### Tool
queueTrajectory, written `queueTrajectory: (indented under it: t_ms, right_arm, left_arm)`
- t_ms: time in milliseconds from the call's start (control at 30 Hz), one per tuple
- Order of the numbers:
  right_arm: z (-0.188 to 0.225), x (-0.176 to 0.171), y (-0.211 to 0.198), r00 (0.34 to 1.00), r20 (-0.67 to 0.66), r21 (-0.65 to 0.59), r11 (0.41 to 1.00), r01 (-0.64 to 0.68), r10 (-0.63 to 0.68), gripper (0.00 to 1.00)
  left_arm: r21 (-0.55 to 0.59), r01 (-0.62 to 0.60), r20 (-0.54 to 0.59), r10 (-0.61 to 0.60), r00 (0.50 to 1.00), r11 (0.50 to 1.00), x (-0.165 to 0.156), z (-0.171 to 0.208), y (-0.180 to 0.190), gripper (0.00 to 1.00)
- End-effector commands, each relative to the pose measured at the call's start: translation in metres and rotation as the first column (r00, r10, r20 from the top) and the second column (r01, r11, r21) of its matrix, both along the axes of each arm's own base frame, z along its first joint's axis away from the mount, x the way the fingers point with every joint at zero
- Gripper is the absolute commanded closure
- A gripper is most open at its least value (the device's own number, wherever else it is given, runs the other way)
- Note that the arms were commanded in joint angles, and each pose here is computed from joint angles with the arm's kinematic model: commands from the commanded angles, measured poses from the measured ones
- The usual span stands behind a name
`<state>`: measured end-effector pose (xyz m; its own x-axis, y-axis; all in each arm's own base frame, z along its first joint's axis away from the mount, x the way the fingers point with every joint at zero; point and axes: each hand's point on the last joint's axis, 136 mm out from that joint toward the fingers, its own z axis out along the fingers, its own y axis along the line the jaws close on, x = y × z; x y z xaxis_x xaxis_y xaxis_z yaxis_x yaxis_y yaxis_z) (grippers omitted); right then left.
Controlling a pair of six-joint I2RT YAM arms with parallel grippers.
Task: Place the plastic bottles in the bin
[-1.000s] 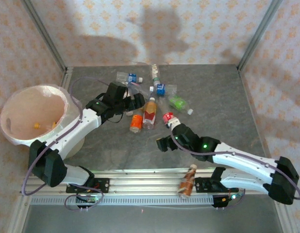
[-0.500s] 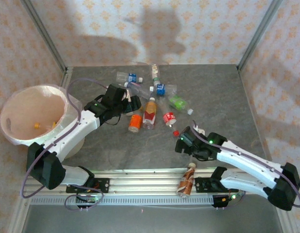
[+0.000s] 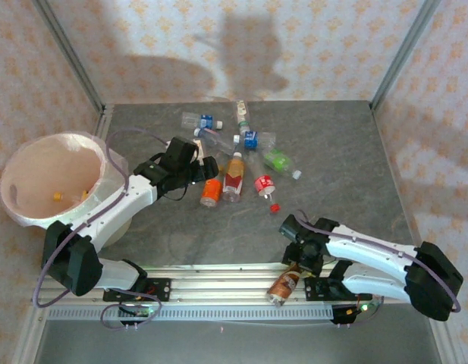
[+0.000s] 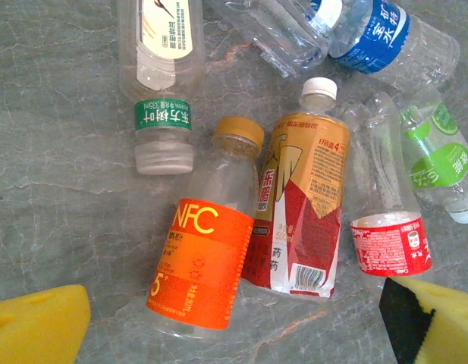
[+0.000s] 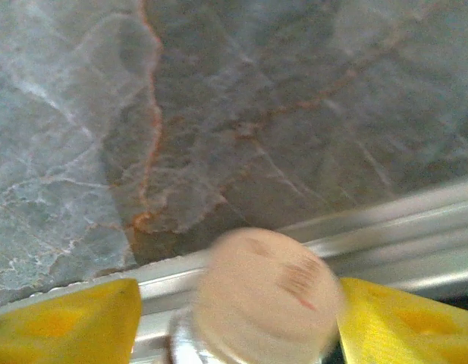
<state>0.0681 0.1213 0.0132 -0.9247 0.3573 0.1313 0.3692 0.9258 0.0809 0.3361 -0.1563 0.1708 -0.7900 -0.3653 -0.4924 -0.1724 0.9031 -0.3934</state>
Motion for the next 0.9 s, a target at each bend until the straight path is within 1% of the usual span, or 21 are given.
queueTrajectory:
  t_ms: [0,67,133,233,333,467,533,600,667,733,800,833,867]
  right_arm:
    - [0.003,0.024,0.020,0.995,0.093,0.060,0.998,0.016,-0.022,0.44]
    - [0.016,0.039,0.028,0.987,0.160,0.071,0.997,-0.014,0.002,0.53]
    - [0.035,0.050,0.029,0.976,0.211,0.051,0.997,-0.056,0.044,0.59]
    - [0.069,0.068,0.039,0.942,0.319,0.072,0.988,-0.137,0.107,0.66]
    - [0.103,0.095,0.057,0.877,0.463,0.115,0.973,-0.199,0.125,0.69]
    - [0.140,0.137,0.082,0.787,0.615,0.179,0.962,-0.207,0.055,0.72]
    - [0.164,0.167,0.095,0.712,0.702,0.233,0.952,-0.199,-0.023,0.72]
    - [0.188,0.194,0.100,0.643,0.759,0.282,0.943,-0.176,-0.107,0.72]
    - [0.217,0.216,0.103,0.567,0.801,0.344,0.923,-0.174,-0.191,0.72]
    - [0.249,0.234,0.107,0.484,0.828,0.421,0.884,-0.206,-0.281,0.72]
    - [0.274,0.246,0.111,0.434,0.839,0.463,0.850,-0.253,-0.328,0.72]
    - [0.286,0.250,0.116,0.419,0.846,0.467,0.836,-0.287,-0.328,0.72]
    - [0.294,0.252,0.120,0.409,0.855,0.460,0.831,-0.312,-0.320,0.72]
  left_arm:
    - [0.025,-0.019,0.006,0.019,1.000,1.000,0.004,0.000,0.006,0.00]
    - [0.019,-0.013,0.003,0.013,1.000,1.000,0.002,0.001,0.005,0.00]
    - [0.009,0.003,0.010,-0.003,1.000,1.000,0.000,0.002,0.003,0.00]
    - [-0.017,0.043,0.033,-0.042,0.999,0.999,-0.003,0.007,-0.002,0.00]
    - [-0.083,0.123,0.085,-0.116,0.990,0.989,-0.007,0.018,-0.018,0.00]
    - [-0.170,0.258,0.171,-0.230,0.958,0.951,-0.015,0.036,-0.043,0.00]
    - [-0.212,0.342,0.202,-0.301,0.932,0.916,-0.024,0.040,-0.057,0.00]
    - [-0.254,0.415,0.228,-0.363,0.904,0.874,-0.033,0.044,-0.070,0.00]
    - [-0.301,0.487,0.261,-0.420,0.869,0.820,-0.041,0.049,-0.082,0.00]
    - [-0.348,0.567,0.303,-0.483,0.821,0.747,-0.051,0.056,-0.097,0.00]
    - [-0.380,0.622,0.324,-0.531,0.783,0.685,-0.057,0.063,-0.108,0.00]
    - [-0.388,0.633,0.326,-0.542,0.774,0.670,-0.057,0.065,-0.112,0.00]
    - [-0.366,0.658,0.341,-0.564,0.752,0.658,-0.057,0.067,-0.115,0.00]
